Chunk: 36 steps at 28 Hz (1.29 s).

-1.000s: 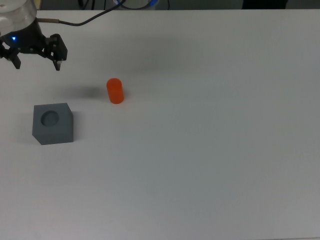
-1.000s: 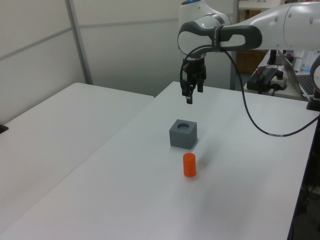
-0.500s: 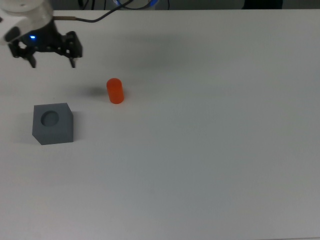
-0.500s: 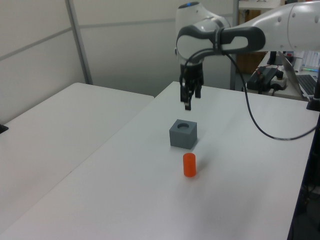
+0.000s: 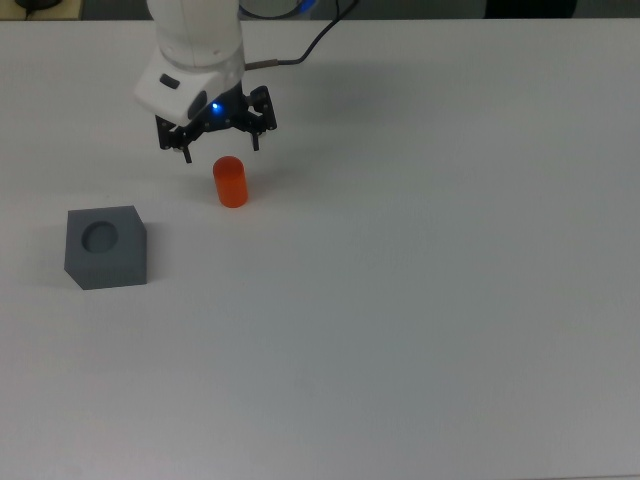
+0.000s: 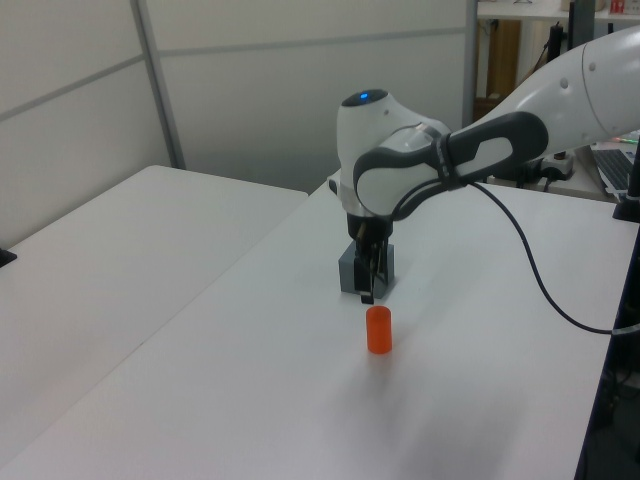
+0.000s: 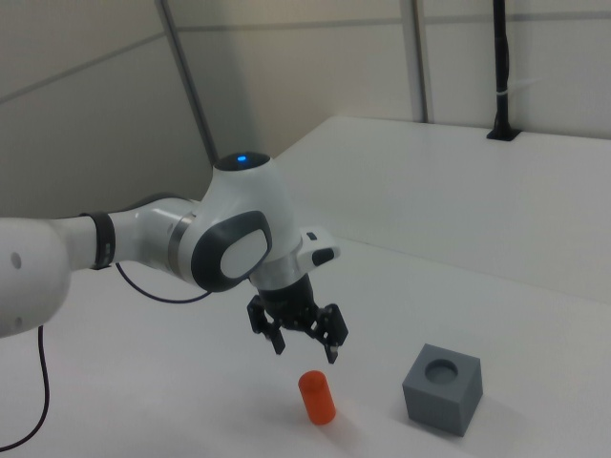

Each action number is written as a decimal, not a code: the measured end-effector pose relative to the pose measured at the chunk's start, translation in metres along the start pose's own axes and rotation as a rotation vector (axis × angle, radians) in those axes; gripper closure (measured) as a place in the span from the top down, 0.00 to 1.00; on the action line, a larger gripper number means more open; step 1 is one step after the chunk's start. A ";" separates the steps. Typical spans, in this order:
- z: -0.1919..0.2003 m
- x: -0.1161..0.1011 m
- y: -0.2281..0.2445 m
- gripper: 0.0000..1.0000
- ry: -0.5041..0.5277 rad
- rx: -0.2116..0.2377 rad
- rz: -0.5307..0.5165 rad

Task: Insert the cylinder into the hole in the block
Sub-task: 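Lower the gripper around the orange cylinder and close on it, then lift the orange cylinder and carry it above the grey cube's hole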

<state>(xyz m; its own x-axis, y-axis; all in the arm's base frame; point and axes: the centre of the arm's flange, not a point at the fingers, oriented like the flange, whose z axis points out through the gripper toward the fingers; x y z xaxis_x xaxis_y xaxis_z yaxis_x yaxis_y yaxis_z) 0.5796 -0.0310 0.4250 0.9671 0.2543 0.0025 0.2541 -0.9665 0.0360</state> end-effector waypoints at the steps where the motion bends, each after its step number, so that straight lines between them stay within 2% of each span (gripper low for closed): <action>1: 0.004 0.000 -0.001 1.00 -0.007 0.000 -0.005; 6: 0.024 -0.001 0.000 1.00 -0.054 -0.023 -0.032; 13: 0.042 0.001 -0.001 0.98 -0.088 -0.028 -0.047; 16: 0.047 0.002 -0.002 0.88 -0.101 -0.042 -0.062; 17: 0.050 0.003 -0.004 0.78 -0.107 -0.047 -0.068; 22: 0.059 0.006 -0.012 0.59 -0.126 -0.058 -0.097; 25: 0.060 0.008 -0.015 0.51 -0.130 -0.066 -0.110; 32: 0.059 0.009 -0.016 0.51 -0.125 -0.069 -0.113; 36: 0.046 0.016 -0.009 0.51 -0.089 -0.081 -0.101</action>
<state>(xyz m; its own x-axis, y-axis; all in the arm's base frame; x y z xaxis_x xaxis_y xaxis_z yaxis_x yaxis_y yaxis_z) 0.5933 -0.0200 0.3791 0.9346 0.3430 -0.0940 0.3522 -0.9292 0.1117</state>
